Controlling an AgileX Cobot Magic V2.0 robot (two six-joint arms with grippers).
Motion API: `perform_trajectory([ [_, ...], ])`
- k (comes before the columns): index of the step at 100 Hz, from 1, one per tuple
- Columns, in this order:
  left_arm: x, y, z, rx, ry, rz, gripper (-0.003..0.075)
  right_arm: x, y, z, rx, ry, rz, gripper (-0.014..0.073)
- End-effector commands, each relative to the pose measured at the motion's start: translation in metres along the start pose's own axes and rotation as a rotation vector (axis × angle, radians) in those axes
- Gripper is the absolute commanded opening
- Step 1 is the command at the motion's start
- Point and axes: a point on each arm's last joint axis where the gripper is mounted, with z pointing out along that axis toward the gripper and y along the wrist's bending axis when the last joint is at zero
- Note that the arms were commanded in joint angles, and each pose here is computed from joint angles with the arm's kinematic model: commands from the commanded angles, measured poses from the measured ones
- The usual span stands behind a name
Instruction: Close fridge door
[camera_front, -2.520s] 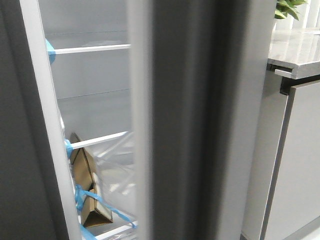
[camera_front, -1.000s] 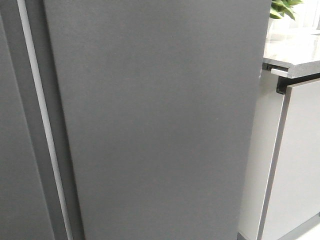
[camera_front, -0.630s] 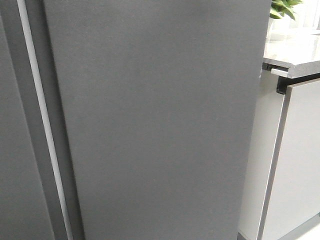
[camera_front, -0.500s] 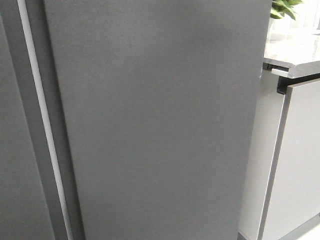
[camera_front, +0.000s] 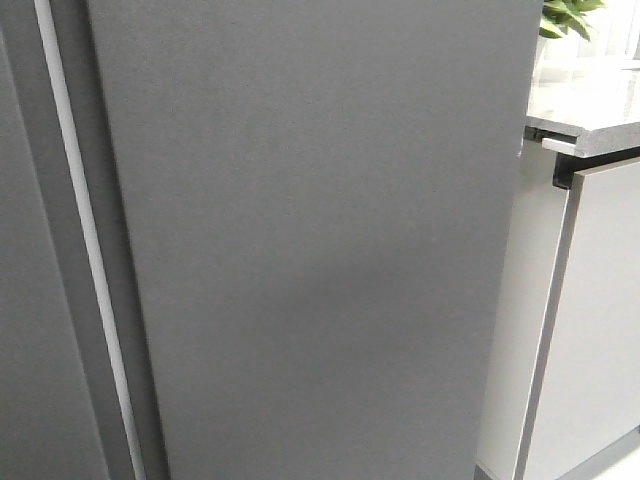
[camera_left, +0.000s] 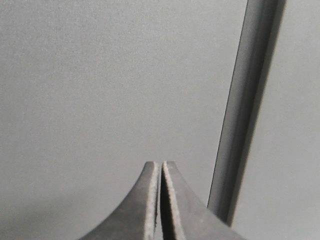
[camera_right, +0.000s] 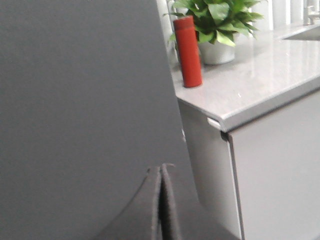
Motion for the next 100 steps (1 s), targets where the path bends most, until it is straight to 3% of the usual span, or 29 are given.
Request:
perform_trajectory([
  [1, 0.005, 0.000, 0.000, 0.011, -0.064, -0.008, -0.0020, 0.010, -0.004, -0.006, 0.006, -0.099, -0.018, -0.0071],
  [21, 0.005, 0.000, 0.000, 0.011, -0.064, -0.008, -0.0020, 0.064, -0.015, -0.010, 0.021, -0.101, -0.018, -0.0071],
  [38, 0.005, 0.000, 0.000, 0.011, -0.064, -0.008, -0.0020, 0.090, -0.020, -0.009, 0.013, -0.119, -0.025, -0.0071],
  [100, 0.005, 0.000, 0.000, 0.011, -0.064, -0.008, -0.0020, 0.095, -0.019, -0.008, -0.022, -0.119, -0.081, -0.0071],
])
